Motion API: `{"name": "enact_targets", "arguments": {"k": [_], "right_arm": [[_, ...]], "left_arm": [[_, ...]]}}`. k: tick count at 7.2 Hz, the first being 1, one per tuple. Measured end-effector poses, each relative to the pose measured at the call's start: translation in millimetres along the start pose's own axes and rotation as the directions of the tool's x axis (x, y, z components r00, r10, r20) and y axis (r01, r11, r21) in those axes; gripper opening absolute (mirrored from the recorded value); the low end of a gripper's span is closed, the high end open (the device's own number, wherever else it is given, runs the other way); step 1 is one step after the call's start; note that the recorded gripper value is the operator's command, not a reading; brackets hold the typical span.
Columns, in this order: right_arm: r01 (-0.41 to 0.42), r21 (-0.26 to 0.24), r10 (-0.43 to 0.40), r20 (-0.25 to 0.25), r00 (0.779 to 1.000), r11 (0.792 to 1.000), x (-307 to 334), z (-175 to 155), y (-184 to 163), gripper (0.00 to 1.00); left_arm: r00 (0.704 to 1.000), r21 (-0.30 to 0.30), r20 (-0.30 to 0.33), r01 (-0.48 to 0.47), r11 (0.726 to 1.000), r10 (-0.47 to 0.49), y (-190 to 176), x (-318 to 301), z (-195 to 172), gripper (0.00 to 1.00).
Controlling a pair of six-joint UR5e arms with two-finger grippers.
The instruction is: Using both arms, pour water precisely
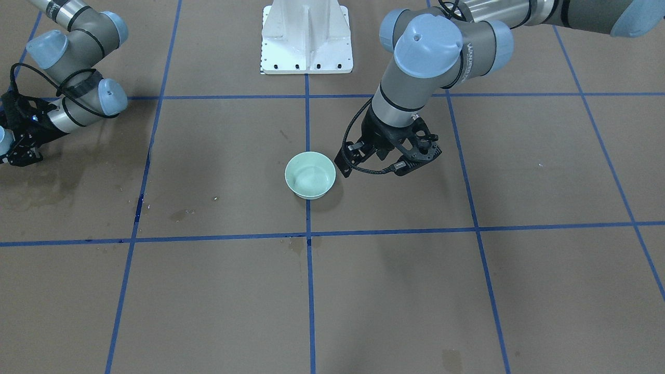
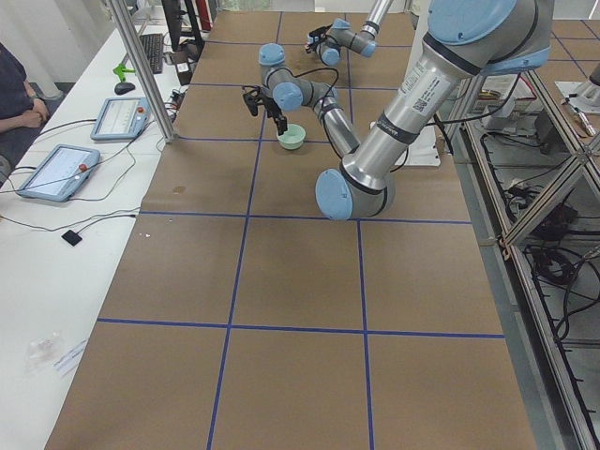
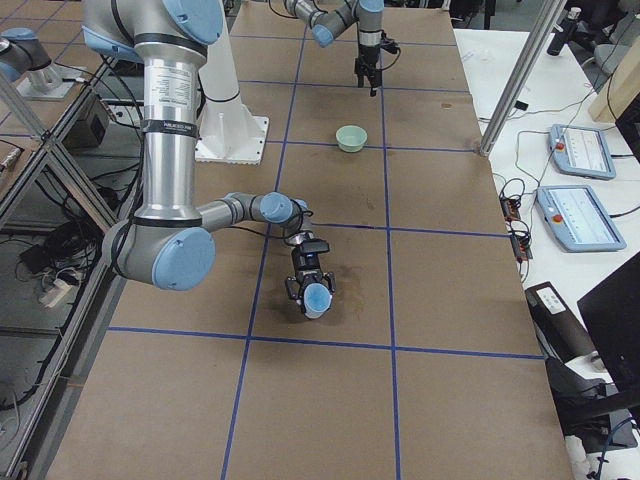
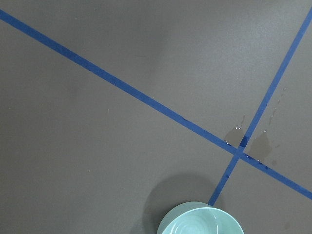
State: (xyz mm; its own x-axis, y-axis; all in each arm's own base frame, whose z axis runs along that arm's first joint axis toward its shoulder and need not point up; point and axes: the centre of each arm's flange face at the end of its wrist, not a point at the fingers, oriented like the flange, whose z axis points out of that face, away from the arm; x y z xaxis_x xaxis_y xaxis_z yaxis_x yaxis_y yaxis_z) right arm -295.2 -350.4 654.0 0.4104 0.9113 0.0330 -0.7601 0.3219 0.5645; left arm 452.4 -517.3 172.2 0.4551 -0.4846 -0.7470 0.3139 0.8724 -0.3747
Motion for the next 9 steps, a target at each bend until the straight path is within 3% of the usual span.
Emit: {"name": "enact_targets", "arguments": {"k": [1,3,4,5,6,7,9], "right_arm": [[0.002,-0.014,-0.001,0.017,1.0,1.0,-13,-1,-32,0.0],[0.091,-0.052,-0.085,0.107,0.991,0.994,-39,0,-93,0.0],[0.155,-0.067,-0.142,0.173,0.975,0.986,-51,0,-128,0.0],[0.215,-0.064,-0.191,0.264,0.945,0.974,-61,-4,-166,0.0],[0.26,-0.04,-0.228,0.367,0.902,0.965,-71,-12,-194,0.0],[0.284,-0.008,-0.246,0.48,0.842,0.959,-81,-26,-215,0.0],[0.255,-0.007,-0.184,0.674,0.715,0.967,-104,-68,-242,0.0]], "left_arm": [[1.0,0.0,-0.002,-0.001,1.0,0.001,1,0,-1,1.0],[1.0,0.001,-0.009,-0.006,1.0,0.006,1,0,-5,1.0],[0.999,0.008,-0.021,-0.025,1.0,0.025,-1,0,-13,1.0],[0.997,0.021,-0.03,-0.064,0.998,0.065,-6,-1,-25,1.0],[0.993,0.04,-0.02,-0.115,0.993,0.116,-13,-4,-40,1.0],[0.984,0.058,0.01,-0.175,0.983,0.175,-20,-9,-58,1.0],[0.97,0.081,0.06,-0.241,0.967,0.237,-40,-29,-77,1.0]]}}
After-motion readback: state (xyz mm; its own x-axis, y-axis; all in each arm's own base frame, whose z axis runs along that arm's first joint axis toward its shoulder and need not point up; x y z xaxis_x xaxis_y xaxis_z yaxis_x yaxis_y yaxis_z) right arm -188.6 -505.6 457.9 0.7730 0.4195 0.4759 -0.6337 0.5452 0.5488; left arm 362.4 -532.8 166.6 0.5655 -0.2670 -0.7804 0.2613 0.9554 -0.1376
